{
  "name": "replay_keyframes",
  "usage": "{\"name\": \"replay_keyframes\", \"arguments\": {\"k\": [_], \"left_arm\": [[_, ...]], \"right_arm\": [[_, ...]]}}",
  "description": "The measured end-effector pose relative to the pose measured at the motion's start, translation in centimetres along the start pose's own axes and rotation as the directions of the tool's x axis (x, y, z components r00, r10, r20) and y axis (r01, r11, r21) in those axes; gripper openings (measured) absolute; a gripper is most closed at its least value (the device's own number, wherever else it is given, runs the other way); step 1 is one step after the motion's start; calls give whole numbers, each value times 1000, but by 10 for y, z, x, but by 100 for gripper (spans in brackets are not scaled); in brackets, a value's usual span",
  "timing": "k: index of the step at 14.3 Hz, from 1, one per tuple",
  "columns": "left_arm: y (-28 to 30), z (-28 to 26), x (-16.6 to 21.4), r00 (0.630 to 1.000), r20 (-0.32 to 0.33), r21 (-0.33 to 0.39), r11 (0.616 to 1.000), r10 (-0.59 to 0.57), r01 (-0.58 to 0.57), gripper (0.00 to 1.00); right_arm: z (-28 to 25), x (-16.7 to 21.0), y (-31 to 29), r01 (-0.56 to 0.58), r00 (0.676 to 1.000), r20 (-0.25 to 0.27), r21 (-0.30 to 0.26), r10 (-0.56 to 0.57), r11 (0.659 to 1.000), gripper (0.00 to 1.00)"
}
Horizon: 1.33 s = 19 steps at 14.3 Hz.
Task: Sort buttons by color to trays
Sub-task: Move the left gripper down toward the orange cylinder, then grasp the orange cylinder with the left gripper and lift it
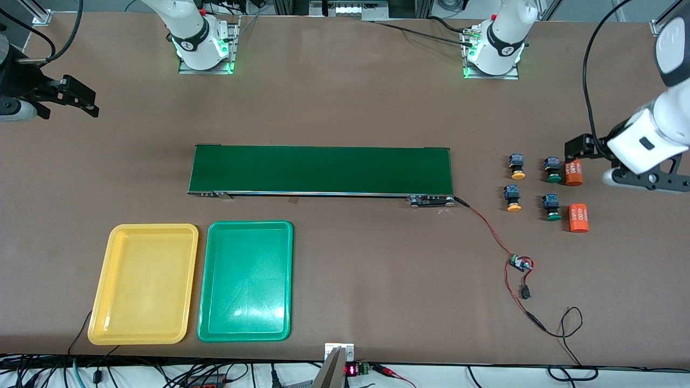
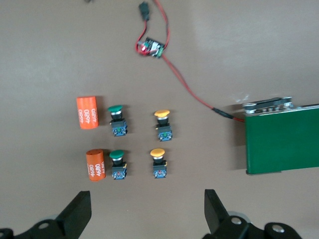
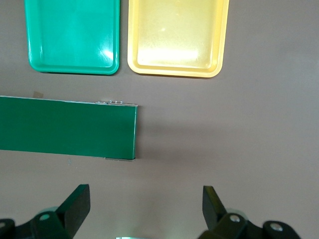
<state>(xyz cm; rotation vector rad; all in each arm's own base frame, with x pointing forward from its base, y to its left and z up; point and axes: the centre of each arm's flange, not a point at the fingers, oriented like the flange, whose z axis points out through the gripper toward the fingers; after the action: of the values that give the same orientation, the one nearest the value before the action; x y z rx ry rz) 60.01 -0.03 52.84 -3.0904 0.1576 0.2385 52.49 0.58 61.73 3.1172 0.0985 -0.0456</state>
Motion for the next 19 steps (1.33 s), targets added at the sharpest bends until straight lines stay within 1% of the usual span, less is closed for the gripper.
{"name": "replay_keyframes", "arguments": {"k": [2,4,5,6,8,14,19], "left_arm": [[-33,32,11,998,52,-1,999,-47,47,100],[-62,64,24,995,78,49,997,-69,66,100],[-69,77,31,995,72,78,995,-64,58,100],[-72,90,38,998,52,97,994,-45,40,100],[-83,114,47,1000,-13,111,994,11,-10,100],[-122,196,48,980,-179,137,989,88,-63,100],[-140,271,41,959,-256,147,986,117,-81,100]], "right_arm": [[0,0,0,0,1000,-2,0,0,1000,100],[0,1,0,0,1000,-4,0,0,1000,100],[0,1,0,0,1000,-5,0,0,1000,100],[0,1,0,0,1000,-5,0,0,1000,100],[0,1,0,0,1000,-6,0,0,1000,100],[0,1,0,0,1000,-7,0,0,1000,100],[0,1,0,0,1000,-7,0,0,1000,100]]}}
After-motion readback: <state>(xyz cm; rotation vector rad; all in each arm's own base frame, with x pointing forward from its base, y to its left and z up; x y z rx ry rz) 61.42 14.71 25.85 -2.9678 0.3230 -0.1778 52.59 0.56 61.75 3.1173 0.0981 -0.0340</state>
